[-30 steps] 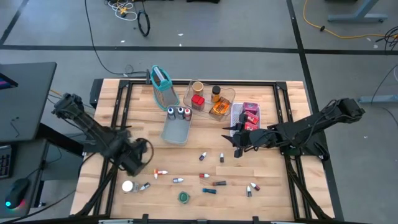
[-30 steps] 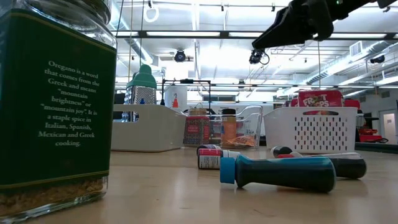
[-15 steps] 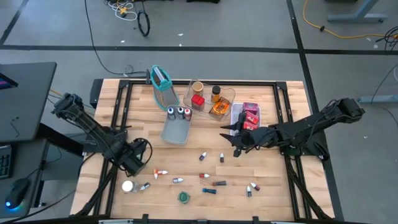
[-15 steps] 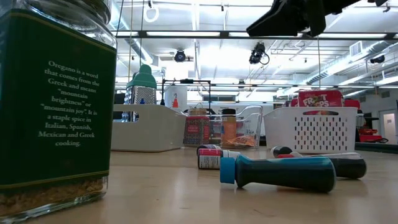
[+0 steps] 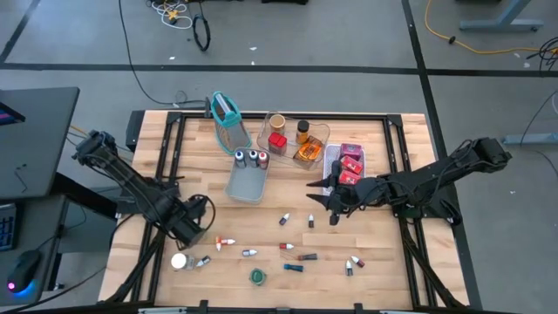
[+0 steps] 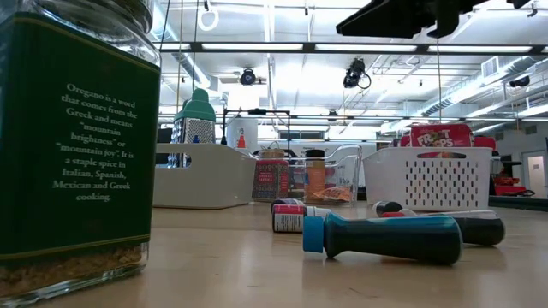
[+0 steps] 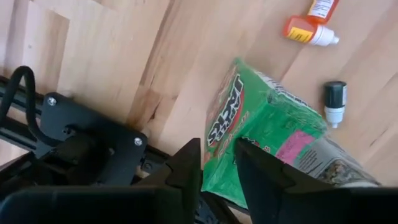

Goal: Pick & Place Kitchen Items
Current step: Put the green cereal box into the white bin

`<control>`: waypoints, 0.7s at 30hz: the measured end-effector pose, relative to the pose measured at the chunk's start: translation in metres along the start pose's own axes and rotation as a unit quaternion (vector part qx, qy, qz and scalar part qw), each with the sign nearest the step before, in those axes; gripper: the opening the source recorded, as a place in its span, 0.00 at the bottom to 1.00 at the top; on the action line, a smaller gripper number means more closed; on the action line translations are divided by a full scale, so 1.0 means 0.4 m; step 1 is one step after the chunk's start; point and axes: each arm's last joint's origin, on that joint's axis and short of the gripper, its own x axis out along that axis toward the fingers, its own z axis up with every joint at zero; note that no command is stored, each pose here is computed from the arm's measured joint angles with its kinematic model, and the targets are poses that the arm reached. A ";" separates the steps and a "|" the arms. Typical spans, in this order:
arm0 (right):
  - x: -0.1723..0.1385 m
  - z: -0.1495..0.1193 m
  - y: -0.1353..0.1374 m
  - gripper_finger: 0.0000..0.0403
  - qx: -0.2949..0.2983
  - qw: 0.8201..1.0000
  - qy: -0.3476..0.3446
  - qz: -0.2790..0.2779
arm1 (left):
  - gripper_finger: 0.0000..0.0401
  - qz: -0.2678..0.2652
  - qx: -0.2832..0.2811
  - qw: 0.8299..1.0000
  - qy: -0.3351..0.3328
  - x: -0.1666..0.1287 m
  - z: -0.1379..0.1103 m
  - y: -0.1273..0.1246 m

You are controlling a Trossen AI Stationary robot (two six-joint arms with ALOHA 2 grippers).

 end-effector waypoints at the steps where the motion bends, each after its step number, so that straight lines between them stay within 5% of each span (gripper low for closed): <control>1: 0.000 0.000 0.000 0.36 -0.001 1.000 -0.002 0.001 | 0.26 0.001 0.001 1.000 0.002 -0.007 -0.001 0.002; 8: 0.000 0.005 -0.003 0.36 -0.008 1.000 -0.011 -0.003 | 0.24 0.003 0.015 1.000 -0.019 -0.025 0.004 0.001; 21: 0.000 0.010 -0.005 0.36 -0.009 1.000 -0.020 -0.008 | 0.24 -0.014 0.010 1.000 -0.001 0.049 0.003 -0.005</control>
